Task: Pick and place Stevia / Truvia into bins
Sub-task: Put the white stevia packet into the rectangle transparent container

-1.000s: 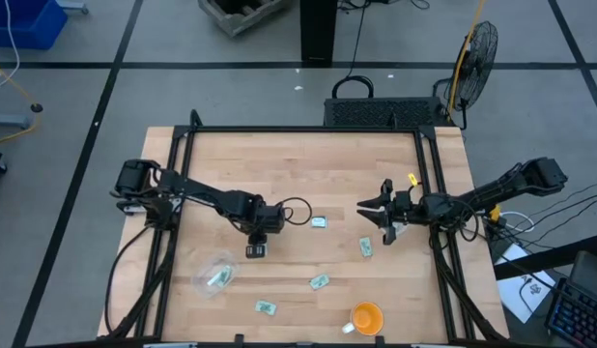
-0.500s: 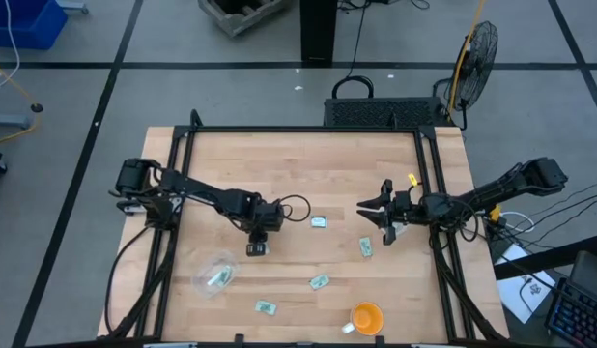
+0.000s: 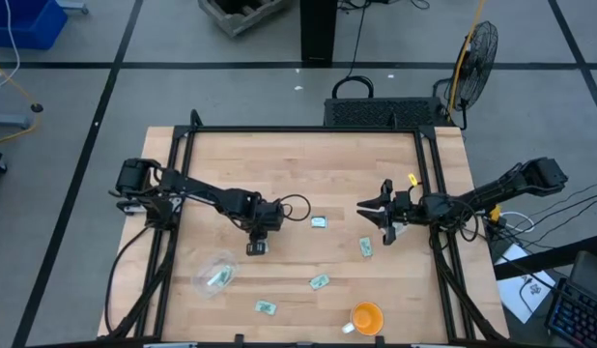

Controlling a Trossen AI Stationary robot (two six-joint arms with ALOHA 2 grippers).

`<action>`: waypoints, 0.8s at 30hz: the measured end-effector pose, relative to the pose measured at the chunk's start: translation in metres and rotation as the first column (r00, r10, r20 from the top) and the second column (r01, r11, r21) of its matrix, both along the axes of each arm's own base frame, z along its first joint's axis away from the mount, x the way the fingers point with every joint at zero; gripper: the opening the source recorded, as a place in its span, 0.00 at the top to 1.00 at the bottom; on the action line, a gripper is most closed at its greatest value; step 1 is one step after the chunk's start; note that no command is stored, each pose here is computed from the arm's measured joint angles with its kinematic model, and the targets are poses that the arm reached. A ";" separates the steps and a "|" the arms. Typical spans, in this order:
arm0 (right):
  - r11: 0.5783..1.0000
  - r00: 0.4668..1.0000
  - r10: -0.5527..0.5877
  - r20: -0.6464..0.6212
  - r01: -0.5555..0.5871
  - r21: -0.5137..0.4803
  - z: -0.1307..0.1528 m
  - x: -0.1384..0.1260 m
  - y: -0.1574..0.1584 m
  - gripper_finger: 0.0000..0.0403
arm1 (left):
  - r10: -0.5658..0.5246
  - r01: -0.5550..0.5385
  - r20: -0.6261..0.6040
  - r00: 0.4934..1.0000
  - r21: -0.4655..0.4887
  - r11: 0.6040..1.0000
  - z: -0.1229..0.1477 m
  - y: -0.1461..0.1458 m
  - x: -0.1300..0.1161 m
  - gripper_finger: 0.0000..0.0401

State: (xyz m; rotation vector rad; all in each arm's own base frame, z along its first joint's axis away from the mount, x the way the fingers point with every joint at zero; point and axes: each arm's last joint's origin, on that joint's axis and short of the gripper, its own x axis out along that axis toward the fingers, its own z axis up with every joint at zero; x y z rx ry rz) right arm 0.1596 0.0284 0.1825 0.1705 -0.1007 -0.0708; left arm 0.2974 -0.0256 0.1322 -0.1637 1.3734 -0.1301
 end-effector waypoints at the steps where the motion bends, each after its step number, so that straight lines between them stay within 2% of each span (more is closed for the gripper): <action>1: 1.000 1.000 0.000 0.000 0.000 0.000 0.000 0.000 0.000 0.78 | 0.000 0.000 0.000 1.000 0.000 1.000 0.000 0.000 0.000 0.98; 9: 1.000 1.000 0.000 0.000 0.000 0.000 0.000 0.000 0.000 0.78 | -0.014 0.014 0.015 1.000 -0.017 1.000 0.012 -0.002 -0.002 0.99; 13: 1.000 1.000 0.000 -0.002 0.000 0.000 0.000 0.000 0.000 0.78 | -0.004 0.006 0.120 0.993 -0.019 1.000 0.037 -0.001 -0.002 0.99; 18: 1.000 1.000 0.000 -0.003 0.000 -0.001 0.000 0.000 0.000 0.78 | 0.030 -0.025 0.154 0.988 -0.032 0.999 0.051 -0.002 -0.007 0.99; 24: 1.000 1.000 0.000 -0.003 0.000 -0.001 0.000 0.000 0.000 0.78 | 0.060 -0.055 0.133 0.989 -0.039 0.998 0.052 -0.004 -0.010 0.99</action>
